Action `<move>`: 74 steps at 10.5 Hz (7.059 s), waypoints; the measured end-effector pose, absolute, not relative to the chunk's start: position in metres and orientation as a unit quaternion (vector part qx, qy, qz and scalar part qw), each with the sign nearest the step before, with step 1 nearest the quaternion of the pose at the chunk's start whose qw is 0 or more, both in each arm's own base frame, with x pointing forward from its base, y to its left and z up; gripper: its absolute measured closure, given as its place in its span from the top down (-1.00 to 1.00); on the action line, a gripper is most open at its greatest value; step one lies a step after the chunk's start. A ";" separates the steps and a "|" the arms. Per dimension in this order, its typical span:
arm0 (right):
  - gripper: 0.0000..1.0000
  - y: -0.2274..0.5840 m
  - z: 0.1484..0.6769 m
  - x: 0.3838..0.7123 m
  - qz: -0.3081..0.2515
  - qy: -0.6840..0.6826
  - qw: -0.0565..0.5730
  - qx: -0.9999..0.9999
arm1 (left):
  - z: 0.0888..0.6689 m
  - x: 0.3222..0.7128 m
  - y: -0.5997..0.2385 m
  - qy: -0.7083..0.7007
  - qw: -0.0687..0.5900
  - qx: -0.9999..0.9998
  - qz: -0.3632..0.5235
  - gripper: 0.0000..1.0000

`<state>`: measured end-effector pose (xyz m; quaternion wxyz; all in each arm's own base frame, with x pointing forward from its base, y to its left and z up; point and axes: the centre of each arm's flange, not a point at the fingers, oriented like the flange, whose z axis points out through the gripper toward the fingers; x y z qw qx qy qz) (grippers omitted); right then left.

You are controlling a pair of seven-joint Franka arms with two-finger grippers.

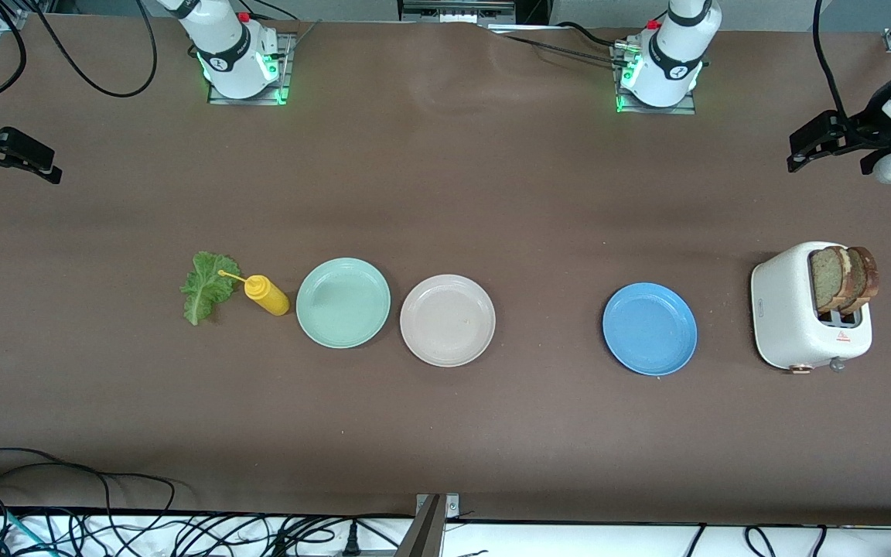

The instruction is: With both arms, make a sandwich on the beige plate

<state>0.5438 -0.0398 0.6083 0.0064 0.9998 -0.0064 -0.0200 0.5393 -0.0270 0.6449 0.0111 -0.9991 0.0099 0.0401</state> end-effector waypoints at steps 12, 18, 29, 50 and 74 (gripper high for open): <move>1.00 -0.040 0.608 0.544 -0.020 -0.007 0.006 1.000 | 0.645 0.540 -0.027 0.010 0.011 -0.999 0.040 1.00; 1.00 -0.040 0.608 0.544 -0.020 -0.007 0.006 1.000 | 0.644 0.540 -0.027 0.010 0.011 -0.999 0.041 1.00; 1.00 -0.040 0.608 0.544 -0.020 -0.007 0.006 1.000 | 0.642 0.541 -0.019 0.003 0.011 -0.999 0.043 1.00; 1.00 -0.041 0.607 0.544 -0.021 -0.008 0.006 1.000 | 0.450 0.645 0.124 0.020 0.013 -0.999 0.025 1.00; 1.00 -0.041 0.607 0.544 -0.021 -0.008 0.006 1.000 | 0.373 0.608 0.168 0.050 -0.016 -0.997 0.054 0.27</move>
